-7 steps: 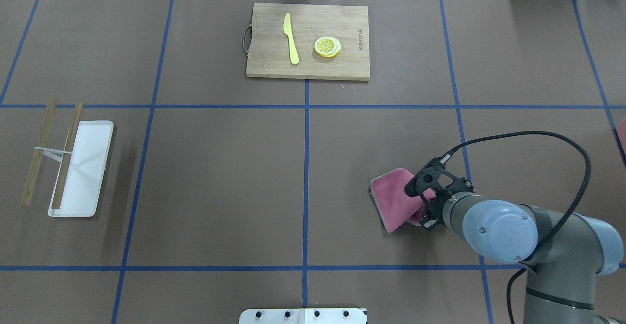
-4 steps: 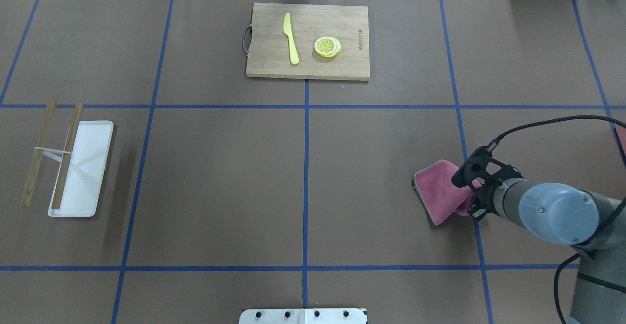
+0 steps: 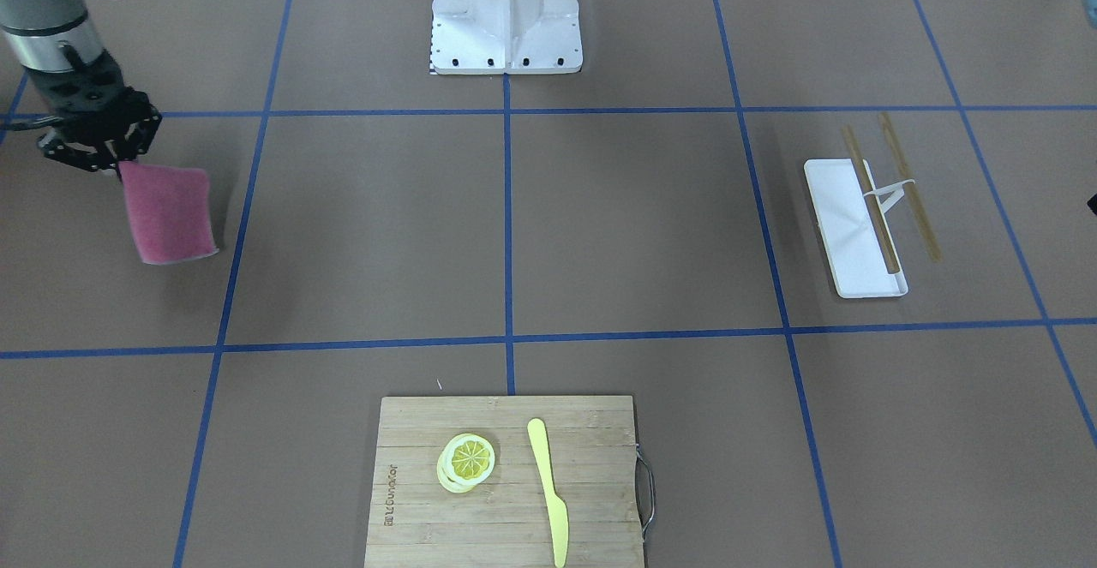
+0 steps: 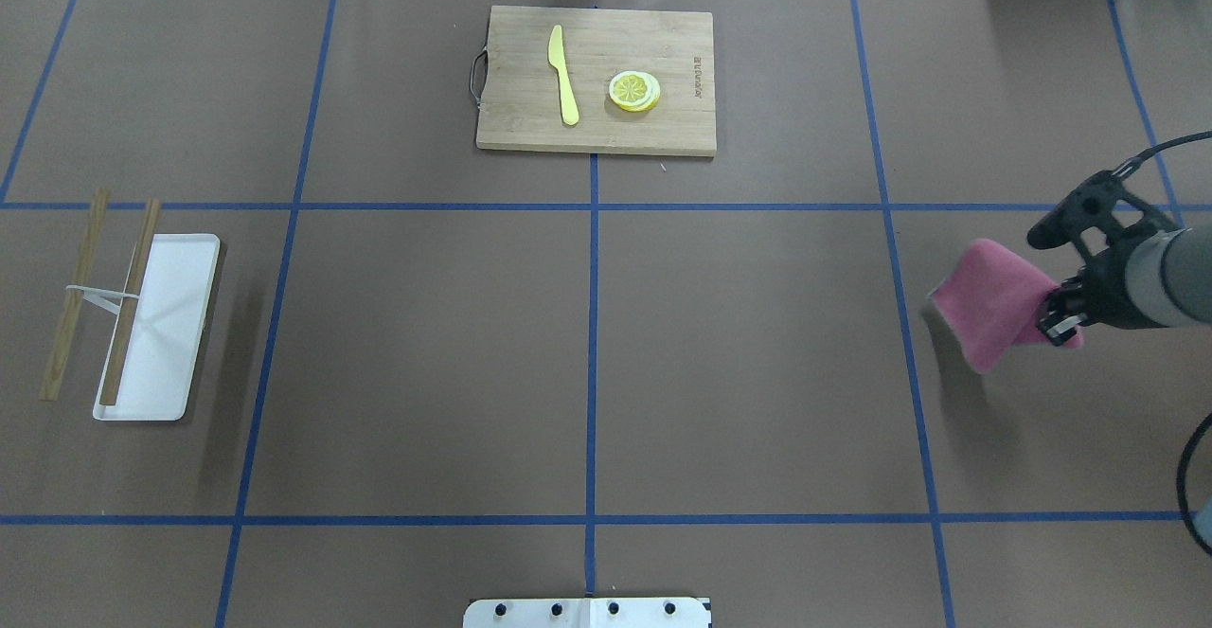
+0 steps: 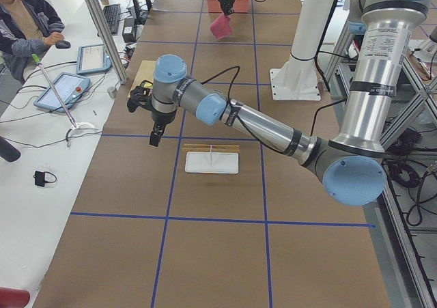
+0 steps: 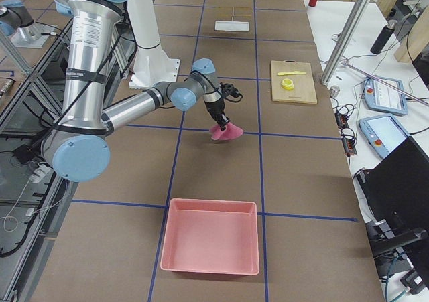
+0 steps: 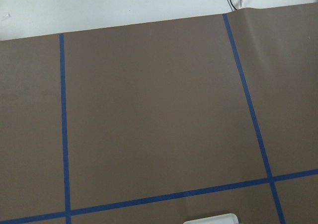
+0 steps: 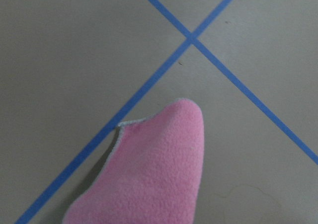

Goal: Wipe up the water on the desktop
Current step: 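Carry the pink cloth with the right gripper into the pink bin and release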

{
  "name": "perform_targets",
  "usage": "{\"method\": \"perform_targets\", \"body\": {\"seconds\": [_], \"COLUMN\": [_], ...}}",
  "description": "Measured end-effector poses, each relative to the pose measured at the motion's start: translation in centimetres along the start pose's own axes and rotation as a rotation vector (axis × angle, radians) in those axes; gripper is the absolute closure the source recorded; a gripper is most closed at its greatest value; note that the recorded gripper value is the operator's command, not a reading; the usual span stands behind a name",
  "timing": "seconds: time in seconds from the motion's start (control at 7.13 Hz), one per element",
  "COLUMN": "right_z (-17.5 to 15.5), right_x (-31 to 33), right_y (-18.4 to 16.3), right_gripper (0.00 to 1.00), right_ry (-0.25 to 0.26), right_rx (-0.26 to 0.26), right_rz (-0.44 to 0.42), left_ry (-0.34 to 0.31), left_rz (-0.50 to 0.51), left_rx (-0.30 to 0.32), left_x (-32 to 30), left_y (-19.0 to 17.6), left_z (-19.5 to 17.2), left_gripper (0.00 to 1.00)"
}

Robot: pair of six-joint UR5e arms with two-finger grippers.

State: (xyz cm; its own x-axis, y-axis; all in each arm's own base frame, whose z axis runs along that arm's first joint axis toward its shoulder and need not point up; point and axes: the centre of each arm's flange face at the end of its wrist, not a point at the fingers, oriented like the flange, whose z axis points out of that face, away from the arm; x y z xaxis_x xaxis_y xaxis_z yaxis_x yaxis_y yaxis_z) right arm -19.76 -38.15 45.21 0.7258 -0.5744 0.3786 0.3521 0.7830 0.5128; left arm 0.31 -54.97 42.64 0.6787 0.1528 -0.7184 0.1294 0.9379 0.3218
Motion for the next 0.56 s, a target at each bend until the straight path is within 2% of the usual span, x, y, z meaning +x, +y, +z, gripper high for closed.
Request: {"method": "perform_targets", "body": {"seconds": [0.28, 0.56], "right_z": [-2.7, -2.9], "right_x": [10.2, 20.7], "right_y": [6.2, 14.7], "right_gripper": [1.00, 1.00], "right_ry": [-0.024, -0.042], "right_rx": [-0.038, -0.054], "right_rz": [0.099, 0.159], "left_ry": [-0.002, -0.011], "left_rz": [-0.006, 0.003], "left_rx": [-0.007, -0.045], "left_x": [-0.3, -2.1], "left_y": [0.7, 2.4], "left_z": [0.1, 1.5], "left_gripper": [0.03, 0.03]}}
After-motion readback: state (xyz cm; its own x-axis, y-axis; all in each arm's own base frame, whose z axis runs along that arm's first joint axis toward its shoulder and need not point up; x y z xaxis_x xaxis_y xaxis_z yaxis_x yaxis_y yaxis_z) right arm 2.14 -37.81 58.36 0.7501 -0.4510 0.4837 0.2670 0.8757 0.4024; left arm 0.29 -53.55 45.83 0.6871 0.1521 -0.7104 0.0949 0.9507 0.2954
